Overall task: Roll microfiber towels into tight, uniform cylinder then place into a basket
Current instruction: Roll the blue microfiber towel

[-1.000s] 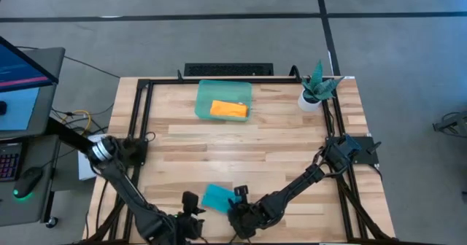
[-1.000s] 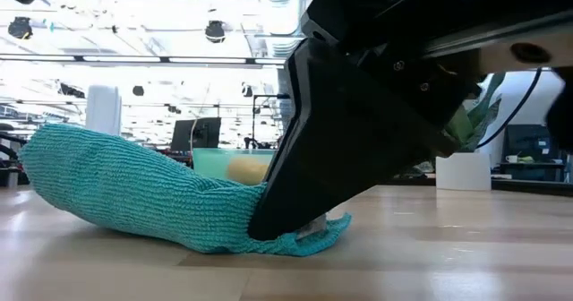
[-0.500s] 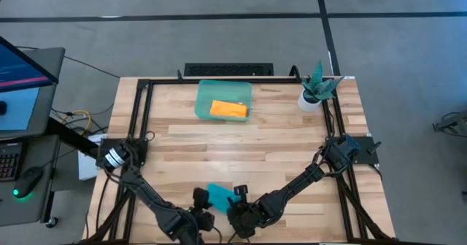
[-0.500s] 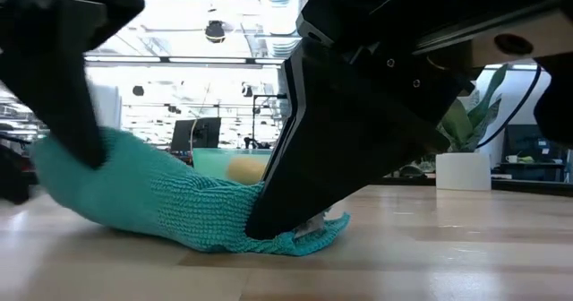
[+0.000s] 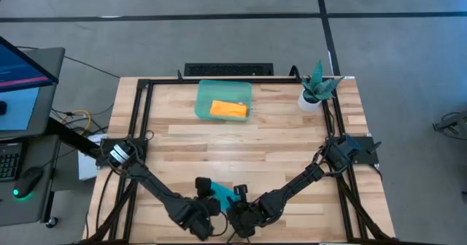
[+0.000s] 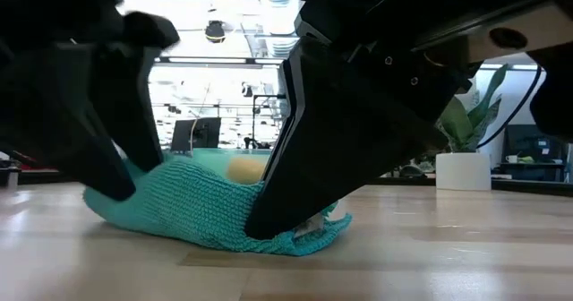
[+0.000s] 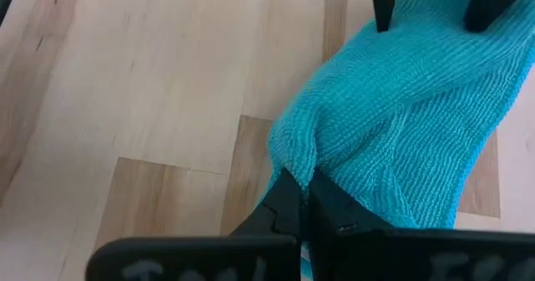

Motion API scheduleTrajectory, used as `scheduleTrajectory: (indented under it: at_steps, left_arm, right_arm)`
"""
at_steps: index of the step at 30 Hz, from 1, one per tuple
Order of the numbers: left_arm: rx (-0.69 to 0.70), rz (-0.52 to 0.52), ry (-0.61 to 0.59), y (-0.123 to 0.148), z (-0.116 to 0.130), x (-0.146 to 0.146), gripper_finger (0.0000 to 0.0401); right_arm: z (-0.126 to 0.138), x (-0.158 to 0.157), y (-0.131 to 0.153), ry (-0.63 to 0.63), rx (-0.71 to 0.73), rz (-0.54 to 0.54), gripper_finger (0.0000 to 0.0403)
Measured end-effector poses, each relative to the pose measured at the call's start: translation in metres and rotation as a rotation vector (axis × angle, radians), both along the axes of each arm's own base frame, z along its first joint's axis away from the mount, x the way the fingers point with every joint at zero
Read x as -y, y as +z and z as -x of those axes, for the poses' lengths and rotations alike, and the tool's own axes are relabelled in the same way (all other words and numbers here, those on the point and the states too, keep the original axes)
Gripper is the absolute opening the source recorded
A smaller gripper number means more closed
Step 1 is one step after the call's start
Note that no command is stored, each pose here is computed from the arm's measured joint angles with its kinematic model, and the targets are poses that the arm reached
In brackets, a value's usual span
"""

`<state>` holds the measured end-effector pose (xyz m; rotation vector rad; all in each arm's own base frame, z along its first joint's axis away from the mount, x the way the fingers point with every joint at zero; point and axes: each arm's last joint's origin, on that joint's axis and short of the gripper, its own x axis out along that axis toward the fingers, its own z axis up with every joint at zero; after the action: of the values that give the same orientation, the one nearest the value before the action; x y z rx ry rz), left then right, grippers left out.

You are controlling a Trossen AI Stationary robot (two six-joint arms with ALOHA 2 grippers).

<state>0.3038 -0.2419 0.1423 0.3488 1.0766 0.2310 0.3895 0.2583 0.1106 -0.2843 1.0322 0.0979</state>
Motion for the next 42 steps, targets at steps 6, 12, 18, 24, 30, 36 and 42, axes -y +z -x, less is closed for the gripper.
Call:
scheduleTrajectory:
  at_steps: [6, 12, 18, 24, 30, 36, 42]
  left_arm:
    - [-0.053, 0.069, 0.043, -0.001, -0.012, -0.015, 0.0157]
    - [-0.110, 0.167, 0.097, -0.005, -0.018, -0.029, 0.0157]
    - [-0.127, 0.216, 0.144, -0.018, -0.016, -0.041, 0.0157]
    - [-0.091, 0.259, 0.212, -0.020, -0.015, -0.038, 0.0157]
    - [-0.068, 0.309, 0.293, -0.021, -0.013, -0.033, 0.0157]
    - [-0.050, 0.342, 0.352, -0.021, -0.012, -0.033, 0.0157]
    - [-0.044, 0.358, 0.370, -0.021, -0.012, -0.032, 0.0157]
  right_arm:
    - [0.002, -0.004, 0.000, 0.008, 0.001, 0.001, 0.0024]
    - [0.003, -0.005, 0.000, -0.031, 0.007, -0.022, 0.0047]
    - [0.003, -0.006, 0.000, -0.029, 0.007, -0.027, 0.0073]
    - [0.002, -0.007, 0.007, -0.027, -0.019, -0.011, 0.0129]
    - [0.000, -0.009, 0.037, -0.075, -0.116, 0.011, 0.0165]
    - [0.007, -0.030, 0.066, -0.047, -0.046, 0.075, 0.0159]
    - [0.021, -0.053, 0.071, 0.016, 0.092, 0.207, 0.0135]
